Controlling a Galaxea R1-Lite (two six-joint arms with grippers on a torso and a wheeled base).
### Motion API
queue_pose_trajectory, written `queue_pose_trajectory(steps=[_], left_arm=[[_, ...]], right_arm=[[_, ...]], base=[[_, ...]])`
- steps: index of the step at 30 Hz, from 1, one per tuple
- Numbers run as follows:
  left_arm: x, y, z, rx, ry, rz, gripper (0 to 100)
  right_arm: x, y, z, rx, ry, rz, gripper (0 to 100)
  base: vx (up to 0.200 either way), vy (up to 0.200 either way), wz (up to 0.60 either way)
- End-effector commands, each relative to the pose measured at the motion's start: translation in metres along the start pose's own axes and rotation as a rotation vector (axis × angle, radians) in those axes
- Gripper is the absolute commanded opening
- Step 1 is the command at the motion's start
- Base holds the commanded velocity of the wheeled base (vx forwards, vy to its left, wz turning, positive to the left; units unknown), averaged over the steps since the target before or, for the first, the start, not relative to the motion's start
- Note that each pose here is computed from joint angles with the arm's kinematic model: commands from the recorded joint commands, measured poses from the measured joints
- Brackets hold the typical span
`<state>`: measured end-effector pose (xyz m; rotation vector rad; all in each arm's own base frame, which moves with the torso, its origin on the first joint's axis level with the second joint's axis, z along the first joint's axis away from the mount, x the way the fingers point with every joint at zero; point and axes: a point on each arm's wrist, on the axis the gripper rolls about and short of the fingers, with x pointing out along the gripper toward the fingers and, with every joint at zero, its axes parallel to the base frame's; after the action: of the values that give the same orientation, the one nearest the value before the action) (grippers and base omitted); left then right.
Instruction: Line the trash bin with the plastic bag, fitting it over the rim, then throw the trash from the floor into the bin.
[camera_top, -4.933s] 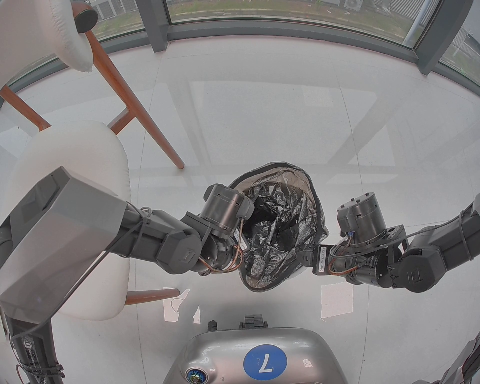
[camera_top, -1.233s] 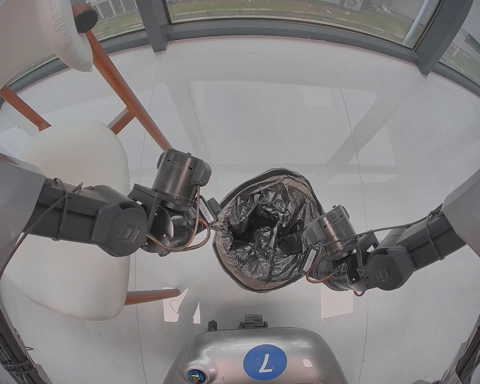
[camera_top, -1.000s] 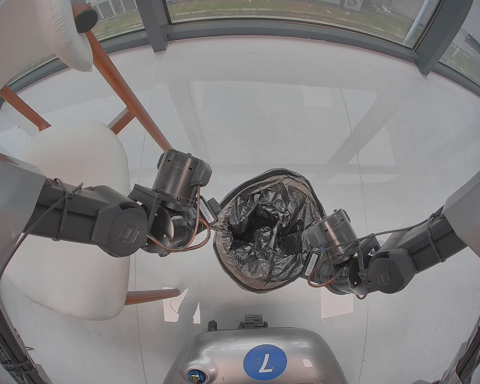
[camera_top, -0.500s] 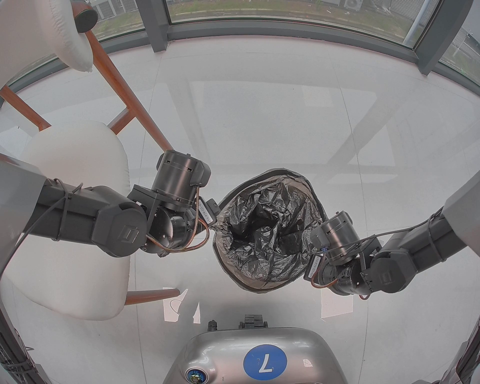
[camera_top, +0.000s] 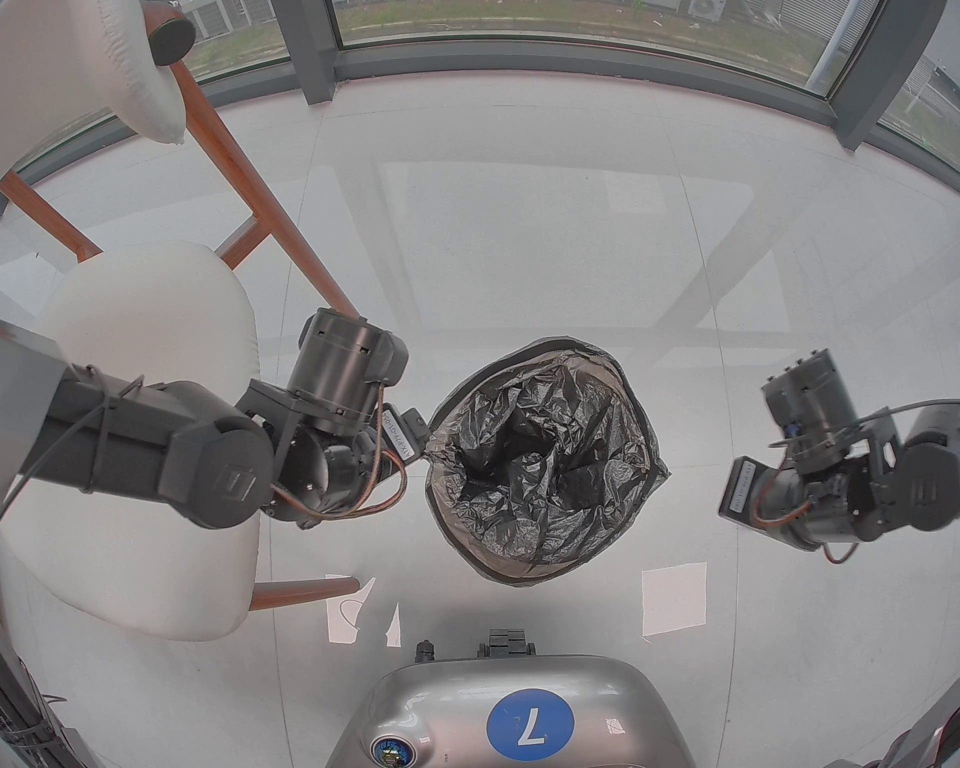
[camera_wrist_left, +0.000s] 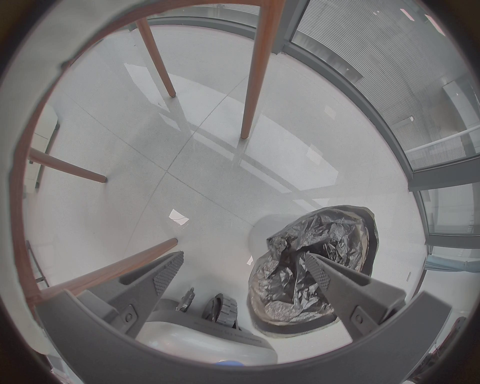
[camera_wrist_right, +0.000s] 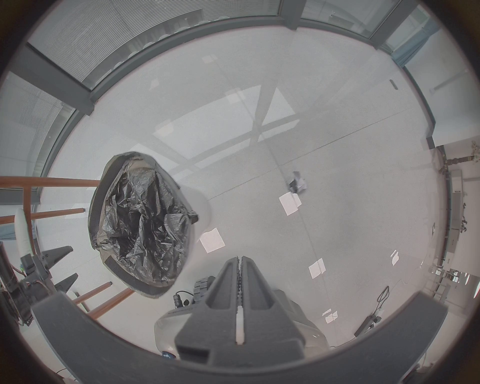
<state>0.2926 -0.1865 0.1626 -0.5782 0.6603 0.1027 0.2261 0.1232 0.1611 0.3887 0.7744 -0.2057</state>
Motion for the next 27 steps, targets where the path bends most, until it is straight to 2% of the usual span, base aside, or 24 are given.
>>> queue_pose_trajectory(steps=[1, 4, 7, 10, 11, 13, 16, 27], left_arm=[[-0.047, 0.022, 0.007, -0.011, -0.024, -0.034, 100], [-0.075, 0.033, 0.016, -0.039, -0.060, -0.072, 100], [-0.092, 0.046, 0.019, -0.055, -0.090, -0.074, 100], [-0.098, 0.069, 0.012, -0.067, -0.158, 0.027, 100], [-0.101, 0.076, 0.009, -0.091, -0.171, 0.028, 100], [-0.112, 0.083, 0.009, -0.153, -0.197, -0.019, 100], [-0.120, 0.094, 0.008, -0.164, -0.215, -0.026, 100], [-0.118, 0.091, 0.003, -0.090, -0.219, -0.058, 100]], right_arm=[[-0.044, -0.047, -0.008, 0.029, -0.037, 0.005, 0], [-0.051, -0.062, -0.018, 0.028, -0.033, 0.000, 0], [-0.056, -0.068, -0.025, 0.020, -0.032, 0.008, 0], [-0.060, -0.071, -0.029, 0.008, -0.035, 0.019, 0], [-0.062, -0.073, -0.031, 0.003, -0.033, 0.021, 0], [-0.063, -0.079, -0.036, -0.008, -0.017, 0.001, 0], [-0.065, -0.083, -0.039, -0.020, 0.003, -0.020, 0], [-0.062, -0.084, -0.039, -0.019, 0.008, -0.033, 0]], base=[[0.000, 0.000, 0.00], [0.000, 0.000, 0.00], [0.000, 0.000, 0.00], [0.000, 0.000, 0.00], [0.000, 0.000, 0.00], [0.000, 0.000, 0.00], [0.000, 0.000, 0.00], [0.000, 0.000, 0.00]])
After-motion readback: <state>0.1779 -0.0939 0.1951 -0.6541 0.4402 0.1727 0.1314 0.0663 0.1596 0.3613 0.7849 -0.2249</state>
